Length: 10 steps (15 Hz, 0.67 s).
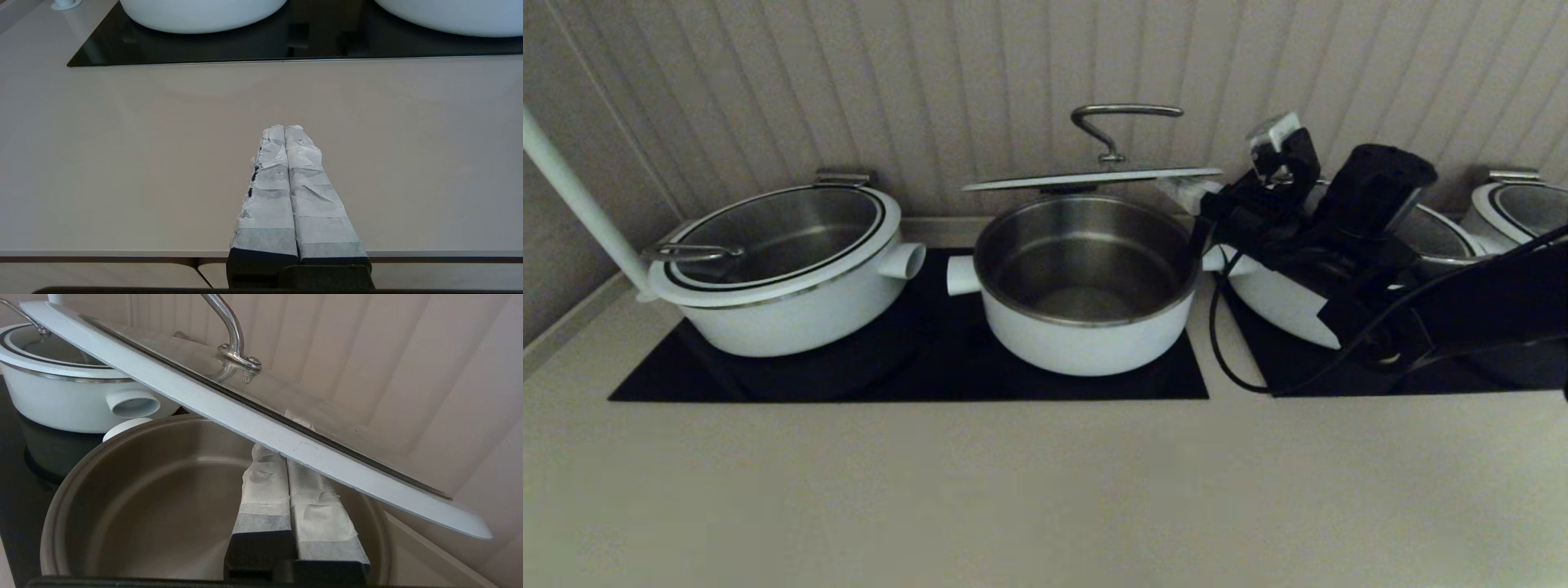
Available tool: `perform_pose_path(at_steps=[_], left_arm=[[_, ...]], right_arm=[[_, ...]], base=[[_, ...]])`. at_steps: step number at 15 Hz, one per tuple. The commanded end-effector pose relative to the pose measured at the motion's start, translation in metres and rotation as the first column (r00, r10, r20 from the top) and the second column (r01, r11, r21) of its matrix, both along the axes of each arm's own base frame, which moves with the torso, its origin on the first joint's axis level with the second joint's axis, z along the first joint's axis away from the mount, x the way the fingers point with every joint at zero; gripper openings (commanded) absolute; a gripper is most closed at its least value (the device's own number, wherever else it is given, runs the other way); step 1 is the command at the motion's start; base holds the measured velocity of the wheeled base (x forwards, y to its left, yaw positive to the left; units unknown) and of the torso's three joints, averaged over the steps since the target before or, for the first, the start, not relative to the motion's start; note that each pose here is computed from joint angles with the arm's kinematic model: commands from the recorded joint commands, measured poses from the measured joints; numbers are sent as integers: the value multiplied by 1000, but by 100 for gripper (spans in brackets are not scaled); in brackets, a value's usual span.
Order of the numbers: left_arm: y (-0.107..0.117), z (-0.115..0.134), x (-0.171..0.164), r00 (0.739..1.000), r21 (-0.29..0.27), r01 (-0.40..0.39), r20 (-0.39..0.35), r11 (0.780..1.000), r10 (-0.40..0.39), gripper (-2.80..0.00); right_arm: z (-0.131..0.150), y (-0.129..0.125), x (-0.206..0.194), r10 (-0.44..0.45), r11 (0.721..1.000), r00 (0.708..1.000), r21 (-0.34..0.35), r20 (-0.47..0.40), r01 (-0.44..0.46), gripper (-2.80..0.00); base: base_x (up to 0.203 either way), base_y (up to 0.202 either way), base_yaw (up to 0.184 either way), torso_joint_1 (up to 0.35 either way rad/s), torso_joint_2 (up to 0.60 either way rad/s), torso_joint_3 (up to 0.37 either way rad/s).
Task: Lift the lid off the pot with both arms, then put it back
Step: Open the pot lid completely
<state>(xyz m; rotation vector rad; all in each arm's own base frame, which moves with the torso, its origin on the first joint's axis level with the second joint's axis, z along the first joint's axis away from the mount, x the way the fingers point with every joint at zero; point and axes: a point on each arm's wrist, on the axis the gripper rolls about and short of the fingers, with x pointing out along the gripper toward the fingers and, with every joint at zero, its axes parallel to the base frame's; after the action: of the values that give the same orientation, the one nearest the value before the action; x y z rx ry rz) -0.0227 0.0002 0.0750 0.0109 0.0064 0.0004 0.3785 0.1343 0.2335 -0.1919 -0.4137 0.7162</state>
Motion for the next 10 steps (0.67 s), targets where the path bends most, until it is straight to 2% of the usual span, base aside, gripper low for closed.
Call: perform_pose_path(at_steps=[1, 10], left_arm=[[0, 0, 0, 1000, 0, -1, 0, 1000, 1, -280], [0, 0, 0, 1000, 0, 0, 1, 1000, 0, -280]], right_arm=[[6, -6, 1, -14, 1000, 1000, 4, 19, 14, -280], [22, -14, 3, -33, 999, 999, 12, 44, 32, -280]], base=[[0, 0, 0, 0, 0, 0], [0, 0, 0, 0, 0, 0]])
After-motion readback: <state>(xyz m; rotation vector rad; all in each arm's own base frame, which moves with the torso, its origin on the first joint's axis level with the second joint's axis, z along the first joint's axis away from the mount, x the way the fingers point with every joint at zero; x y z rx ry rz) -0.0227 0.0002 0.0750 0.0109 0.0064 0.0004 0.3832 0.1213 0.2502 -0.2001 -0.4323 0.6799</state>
